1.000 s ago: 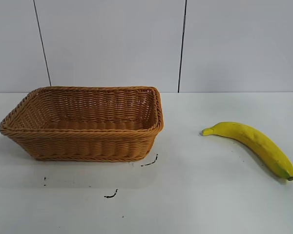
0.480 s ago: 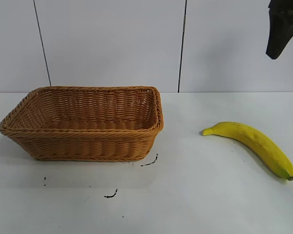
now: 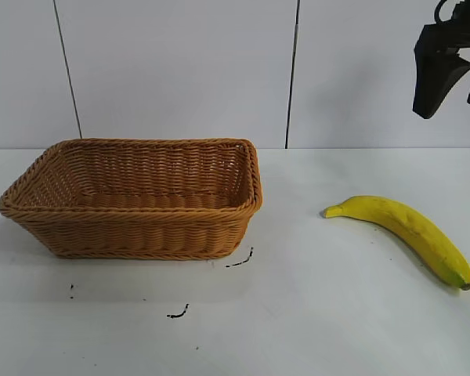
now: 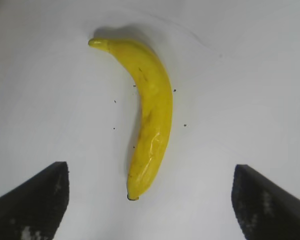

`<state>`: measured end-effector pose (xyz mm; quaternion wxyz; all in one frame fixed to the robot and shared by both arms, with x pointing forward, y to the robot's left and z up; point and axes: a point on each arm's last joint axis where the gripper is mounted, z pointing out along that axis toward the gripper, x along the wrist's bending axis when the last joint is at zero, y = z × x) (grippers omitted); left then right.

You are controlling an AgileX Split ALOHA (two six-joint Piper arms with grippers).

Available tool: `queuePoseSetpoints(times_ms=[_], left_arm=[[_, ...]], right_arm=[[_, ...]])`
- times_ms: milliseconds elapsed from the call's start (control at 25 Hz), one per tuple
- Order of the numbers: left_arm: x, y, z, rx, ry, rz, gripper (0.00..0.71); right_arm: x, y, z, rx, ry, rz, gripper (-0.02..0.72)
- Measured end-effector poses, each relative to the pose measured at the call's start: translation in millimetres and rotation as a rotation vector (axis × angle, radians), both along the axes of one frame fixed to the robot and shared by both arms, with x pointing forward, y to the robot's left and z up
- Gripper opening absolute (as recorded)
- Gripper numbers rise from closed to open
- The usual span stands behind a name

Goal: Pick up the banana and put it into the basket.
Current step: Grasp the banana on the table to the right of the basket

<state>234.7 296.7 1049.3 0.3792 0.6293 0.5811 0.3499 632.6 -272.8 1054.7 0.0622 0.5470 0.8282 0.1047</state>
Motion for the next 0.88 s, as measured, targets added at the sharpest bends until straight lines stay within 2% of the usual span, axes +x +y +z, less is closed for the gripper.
queuePoseSetpoints(times_ms=[240,360,520,880], left_arm=[[0.0,0.0,0.0,0.0,0.0,0.0,0.695],[0.0,0.0,0.0,0.0,0.0,0.0,0.695],[0.0,0.0,0.0,0.0,0.0,0.0,0.695],[0.0,0.0,0.0,0.0,0.0,0.0,0.695]], right_arm=[[-0.8,14.2,-0.5,-0.004,-0.001,0.037,0.633],[2.4,10.5,-6.3,-0.027,0.008,0.022,0.633],[12.6,7.4,-29.4,-0.051,0.046,0.01,0.633],[32.3,8.5,-92.7,-0.056,0.145,-0.021,0.633]])
